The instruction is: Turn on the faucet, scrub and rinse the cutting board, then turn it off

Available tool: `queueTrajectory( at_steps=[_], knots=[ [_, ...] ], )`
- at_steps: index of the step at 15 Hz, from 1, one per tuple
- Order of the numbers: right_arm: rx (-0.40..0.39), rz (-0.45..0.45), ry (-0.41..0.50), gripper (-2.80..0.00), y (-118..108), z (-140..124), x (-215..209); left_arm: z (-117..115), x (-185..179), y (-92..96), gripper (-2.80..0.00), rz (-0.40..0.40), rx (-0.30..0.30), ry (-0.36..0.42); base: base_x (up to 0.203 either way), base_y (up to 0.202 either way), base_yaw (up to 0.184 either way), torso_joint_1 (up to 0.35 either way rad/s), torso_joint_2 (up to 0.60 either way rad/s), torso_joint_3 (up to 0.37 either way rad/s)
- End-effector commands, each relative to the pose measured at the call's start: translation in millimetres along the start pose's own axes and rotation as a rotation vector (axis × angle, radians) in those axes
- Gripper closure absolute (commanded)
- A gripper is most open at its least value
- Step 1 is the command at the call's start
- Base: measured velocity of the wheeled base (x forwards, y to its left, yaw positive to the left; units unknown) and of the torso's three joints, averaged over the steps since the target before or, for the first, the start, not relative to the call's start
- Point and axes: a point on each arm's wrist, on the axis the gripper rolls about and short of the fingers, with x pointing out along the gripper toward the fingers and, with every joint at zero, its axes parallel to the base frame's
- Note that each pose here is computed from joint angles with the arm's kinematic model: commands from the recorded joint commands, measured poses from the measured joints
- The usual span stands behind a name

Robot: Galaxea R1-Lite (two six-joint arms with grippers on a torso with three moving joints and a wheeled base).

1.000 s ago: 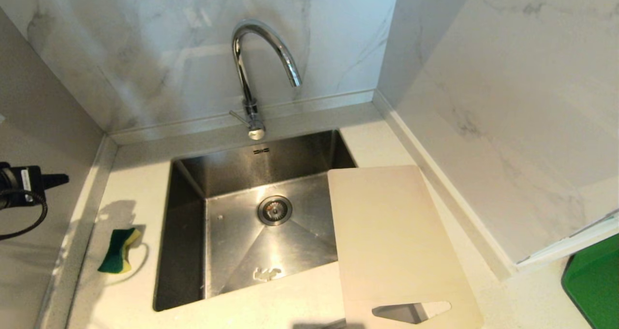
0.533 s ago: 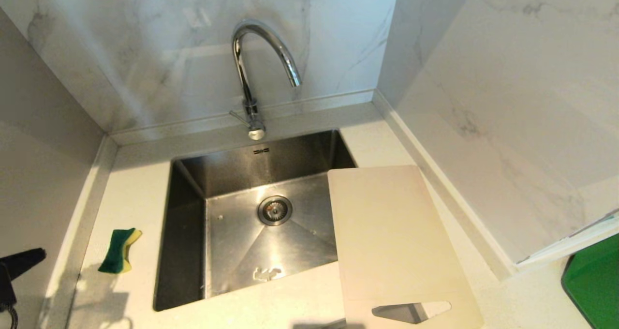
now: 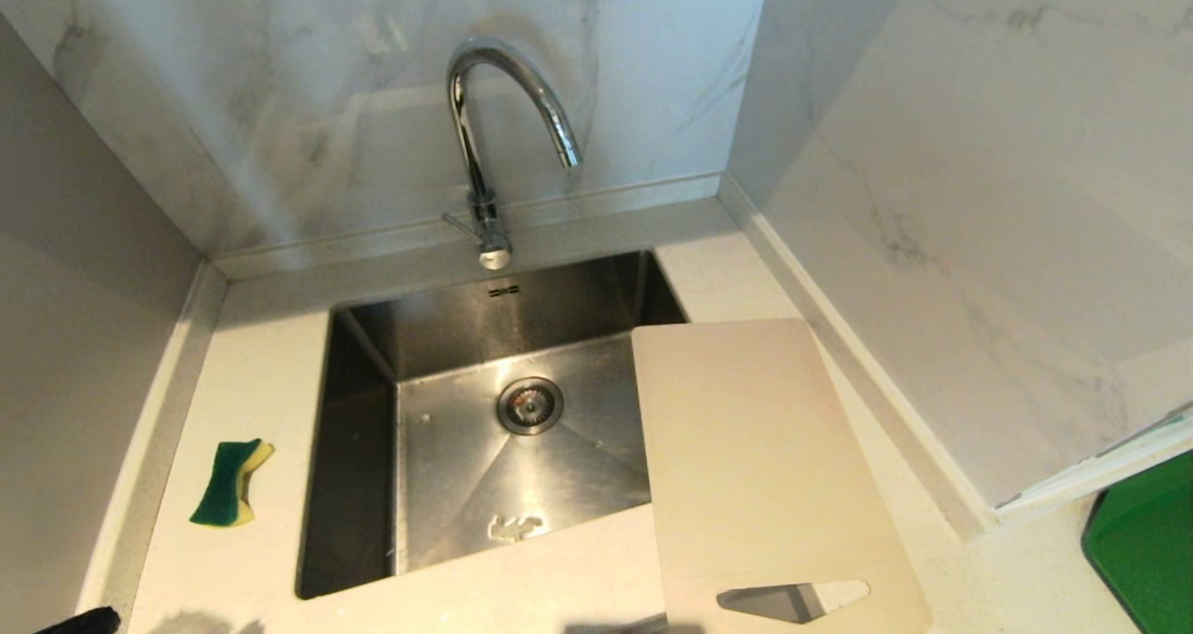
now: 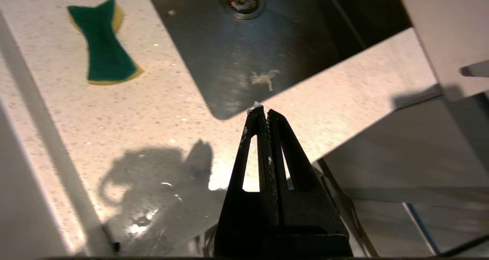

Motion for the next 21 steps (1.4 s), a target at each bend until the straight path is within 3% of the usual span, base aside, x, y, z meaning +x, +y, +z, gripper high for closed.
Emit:
queueTrajectory(
  at_steps=[1, 4, 7, 11, 13, 16, 21],
  knots=[
    [0.0, 0.0, 0.0, 0.0, 0.0, 0.0, 0.0, -9.5, -13.9, -9.5, 0.0, -0.064, 0.02, -0.066, 0.0, 0.0, 0.0, 0.0, 0.0, 0.0],
    [0.0, 0.0, 0.0, 0.0, 0.0, 0.0, 0.0, -30.9, -30.0, -15.8, 0.0, -0.098, 0.027, -0.089, 0.0, 0.0, 0.0, 0.0, 0.0, 0.0],
    [0.0, 0.0, 0.0, 0.0, 0.0, 0.0, 0.0, -41.6, -40.6, -14.2, 0.0, 0.077, 0.055, -0.169, 0.0, 0.0, 0.0, 0.0, 0.0, 0.0],
    [0.001, -0.002, 0.0, 0.0, 0.0, 0.0, 0.0, -58.8, -53.7, -14.6, 0.0, 0.244, 0.205, -0.296, 0.0, 0.0, 0.0, 0.0, 0.0, 0.0],
    [0.001, -0.002, 0.0, 0.0, 0.0, 0.0, 0.0, -65.6, -52.3, -12.2, 0.0, 0.316, 0.167, -0.242, 0.0, 0.0, 0.0, 0.0, 0.0, 0.0],
    [0.015, -0.003, -0.002, 0.0, -0.1, 0.2, 0.0, -65.3, -52.2, -12.1, 0.0, 0.312, 0.087, -0.259, 0.0, 0.0, 0.0, 0.0, 0.0, 0.0],
    [0.015, -0.003, -0.002, 0.0, -0.1, 0.2, 0.0, -65.0, -52.2, -12.0, 0.0, 0.313, 0.077, -0.262, 0.0, 0.0, 0.0, 0.0, 0.0, 0.0]
  ],
)
